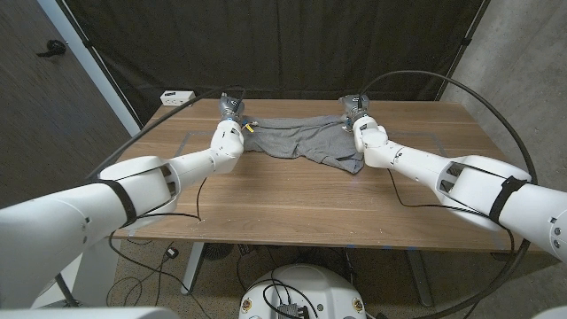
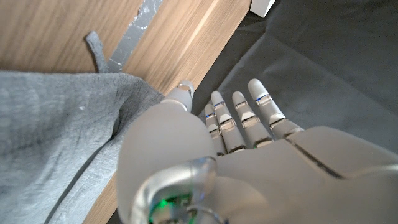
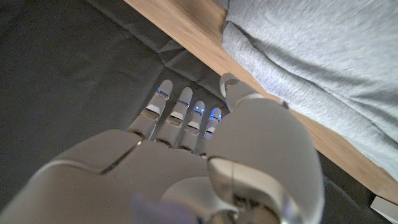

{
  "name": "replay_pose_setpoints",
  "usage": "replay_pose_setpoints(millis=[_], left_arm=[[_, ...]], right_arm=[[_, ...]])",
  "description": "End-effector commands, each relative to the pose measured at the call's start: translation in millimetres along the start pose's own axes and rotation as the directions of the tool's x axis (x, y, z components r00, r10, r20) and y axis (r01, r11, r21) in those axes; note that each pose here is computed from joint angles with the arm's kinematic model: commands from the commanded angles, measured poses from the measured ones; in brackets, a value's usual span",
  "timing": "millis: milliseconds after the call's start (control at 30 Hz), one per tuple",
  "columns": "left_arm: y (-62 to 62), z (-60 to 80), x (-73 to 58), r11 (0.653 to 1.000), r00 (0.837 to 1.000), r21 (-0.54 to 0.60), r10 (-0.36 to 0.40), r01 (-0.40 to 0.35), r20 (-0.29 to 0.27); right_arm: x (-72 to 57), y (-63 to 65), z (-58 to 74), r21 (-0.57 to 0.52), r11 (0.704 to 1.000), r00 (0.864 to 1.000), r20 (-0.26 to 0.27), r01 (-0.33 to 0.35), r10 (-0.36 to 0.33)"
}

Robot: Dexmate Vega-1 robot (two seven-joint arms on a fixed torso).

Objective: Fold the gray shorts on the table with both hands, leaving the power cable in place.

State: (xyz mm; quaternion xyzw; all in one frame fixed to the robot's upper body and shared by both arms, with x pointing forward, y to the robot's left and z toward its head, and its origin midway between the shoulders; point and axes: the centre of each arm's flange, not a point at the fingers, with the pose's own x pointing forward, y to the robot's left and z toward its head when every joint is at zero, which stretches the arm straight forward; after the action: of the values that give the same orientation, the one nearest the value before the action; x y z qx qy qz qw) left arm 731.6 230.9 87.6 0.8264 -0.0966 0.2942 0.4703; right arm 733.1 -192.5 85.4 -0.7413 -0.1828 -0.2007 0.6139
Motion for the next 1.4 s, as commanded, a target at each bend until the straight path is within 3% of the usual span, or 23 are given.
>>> replay_pose_setpoints(millis=[33,200,367,633,833,1000,1200,1300,1400], left_arm=[[16.0,-10.6,-14.1,0.995,0.998,-0.085,0.061,-0.060,0.011],[23.6,-19.9,-27.5,0.973,0.993,-0.200,0.116,-0.113,0.003],[27.8,-32.5,-34.6,0.918,0.997,-0.391,0.075,-0.062,0.019],[30.5,-40.7,-46.2,0.891,0.995,-0.452,0.073,-0.034,0.068],[28.7,-46.1,-54.7,0.862,0.992,-0.506,0.059,0.007,0.114],[25.8,-48.2,-63.4,0.850,0.989,-0.526,0.053,0.029,0.140],[20.0,-51.7,-74.6,0.801,0.983,-0.596,0.057,0.059,0.174],[15.9,-55.4,-82.4,0.751,0.977,-0.656,0.073,0.077,0.198],[13.4,-56.7,-86.5,0.729,0.973,-0.676,0.066,0.105,0.222]], right_arm=[[-25.7,-19.7,-9.6,0.092,0.993,0.997,0.007,0.076,-0.077],[-41.9,-23.8,-9.4,0.177,0.977,0.993,-0.019,0.115,-0.114],[-56.7,-23.3,-6.4,0.204,0.969,0.990,-0.008,0.142,-0.144],[-75.3,-17.6,-4.5,0.250,0.959,0.991,0.003,0.132,-0.137],[-89.8,-9.4,-5.7,0.325,0.938,0.992,0.004,0.121,-0.129],[-101.9,-6.9,-3.5,0.391,0.915,0.992,0.036,0.098,-0.121],[-114.0,-2.1,-1.9,0.433,0.898,0.991,0.066,0.075,-0.114],[-121.4,-1.0,-2.8,0.464,0.884,0.991,0.084,0.054,-0.104],[-126.9,-0.1,-1.6,0.471,0.880,0.991,0.084,0.056,-0.109]])
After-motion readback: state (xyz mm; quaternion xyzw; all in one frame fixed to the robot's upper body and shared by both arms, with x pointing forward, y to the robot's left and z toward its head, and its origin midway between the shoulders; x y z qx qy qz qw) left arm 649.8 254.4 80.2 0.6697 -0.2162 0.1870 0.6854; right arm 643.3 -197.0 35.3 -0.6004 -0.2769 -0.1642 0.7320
